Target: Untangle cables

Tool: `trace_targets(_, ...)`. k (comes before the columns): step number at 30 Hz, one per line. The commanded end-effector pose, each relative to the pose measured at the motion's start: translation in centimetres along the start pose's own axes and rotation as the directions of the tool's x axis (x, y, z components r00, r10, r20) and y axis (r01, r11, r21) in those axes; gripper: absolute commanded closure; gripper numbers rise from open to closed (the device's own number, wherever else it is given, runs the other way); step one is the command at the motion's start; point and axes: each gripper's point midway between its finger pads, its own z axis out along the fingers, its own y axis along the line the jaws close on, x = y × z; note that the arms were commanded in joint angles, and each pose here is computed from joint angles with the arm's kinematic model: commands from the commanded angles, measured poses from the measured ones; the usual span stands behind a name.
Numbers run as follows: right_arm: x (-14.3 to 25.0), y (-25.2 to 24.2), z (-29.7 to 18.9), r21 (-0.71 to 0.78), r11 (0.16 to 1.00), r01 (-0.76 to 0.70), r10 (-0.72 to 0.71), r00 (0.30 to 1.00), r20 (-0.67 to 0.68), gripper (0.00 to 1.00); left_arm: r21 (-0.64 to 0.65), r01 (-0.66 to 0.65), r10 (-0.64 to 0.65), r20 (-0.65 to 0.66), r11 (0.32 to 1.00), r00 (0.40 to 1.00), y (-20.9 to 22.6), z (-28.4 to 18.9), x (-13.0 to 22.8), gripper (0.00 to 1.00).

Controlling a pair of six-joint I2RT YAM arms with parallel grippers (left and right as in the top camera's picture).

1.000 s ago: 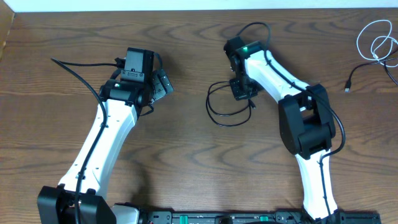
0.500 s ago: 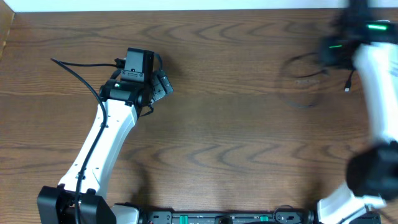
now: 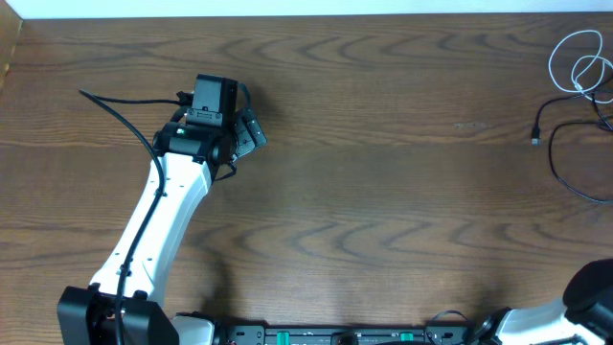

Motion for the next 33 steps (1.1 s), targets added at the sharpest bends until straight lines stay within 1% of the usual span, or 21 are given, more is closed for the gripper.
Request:
trace_targets(1,0.6,-0.4,2.6,0.015,1.000,-0.022,0.023,0.999,-0.046,0.73,-0.013,-0.002,0.002,0.007,1.000,1.000,0.3,-0.1,-0.2,0.02)
trace_targets(2,0.8,-0.4,3.2,0.016,1.000,-0.022,0.023,0.998,-0.061,0.41,-0.012,-0.002,0.002,0.008,1.000,1.000,0.3,-0.1,-0.2,0.02)
trace_targets(3,1.3,0.0,3.7,-0.006,1.000,-0.011,0.011,0.996,-0.087,0.14,-0.013,-0.002,0.002,0.007,1.000,1.000,0.3,-0.1,-0.2,0.02)
trace_targets(4,1.9,0.9,4.1,-0.056,0.998,0.015,-0.021,0.993,-0.116,0.01,-0.012,-0.002,0.002,0.007,1.000,1.000,0.3,-0.1,-0.2,0.02)
trace_targets(6,2.8,2.6,4.4,-0.148,0.988,0.039,-0.063,0.986,-0.156,0.01,-0.013,-0.002,0.003,0.007,1.000,1.000,0.3,-0.1,-0.2,0.02)
trace_targets(8,3.6,4.1,4.1,-0.203,0.978,0.047,-0.084,0.980,-0.178,0.01,-0.013,-0.002,0.003,0.007,1.000,1.000,0.3,-0.1,-0.2,0.02)
trace_targets(13,5.6,8.6,1.6,-0.344,0.927,0.149,-0.220,0.959,-0.177,0.01,-0.006,0.010,-0.010,0.003,1.000,1.000,0.2,-0.1,-0.1,0.02)
trace_targets(16,7.6,11.8,-0.8,-0.439,0.868,0.231,-0.329,0.930,-0.161,0.01,-0.006,0.009,-0.009,0.003,1.000,1.000,0.2,-0.1,-0.2,0.02)
trace_targets(19,10.4,14.9,-3.6,-0.530,0.785,0.321,-0.452,0.882,-0.134,0.01,-0.006,0.009,-0.009,0.003,1.000,1.000,0.2,-0.1,-0.2,0.02)
trace_targets(24,15.3,18.5,-8.9,-0.614,0.652,0.445,-0.611,0.788,-0.077,0.01,-0.006,0.009,-0.009,0.003,1.000,1.000,0.2,-0.1,-0.2,0.02)
trace_targets(28,18.1,19.8,-13.5,-0.638,0.561,0.527,-0.684,0.730,0.002,0.01,-0.006,0.009,-0.009,0.003,1.000,1.000,0.2,-0.1,-0.2,0.02)
trace_targets(31,19.2,20.1,-17.1,-0.632,0.506,0.587,-0.707,0.702,0.087,0.01,-0.007,0.009,-0.009,0.003,1.000,1.000,0.2,-0.1,-0.2,0.02)
trace_targets(33,20.0,20.0,-19.9,-0.656,0.485,0.579,-0.693,0.712,0.116,0.01,-0.007,0.009,-0.009,0.003,1.000,1.000,0.2,-0.1,-0.2,0.01)
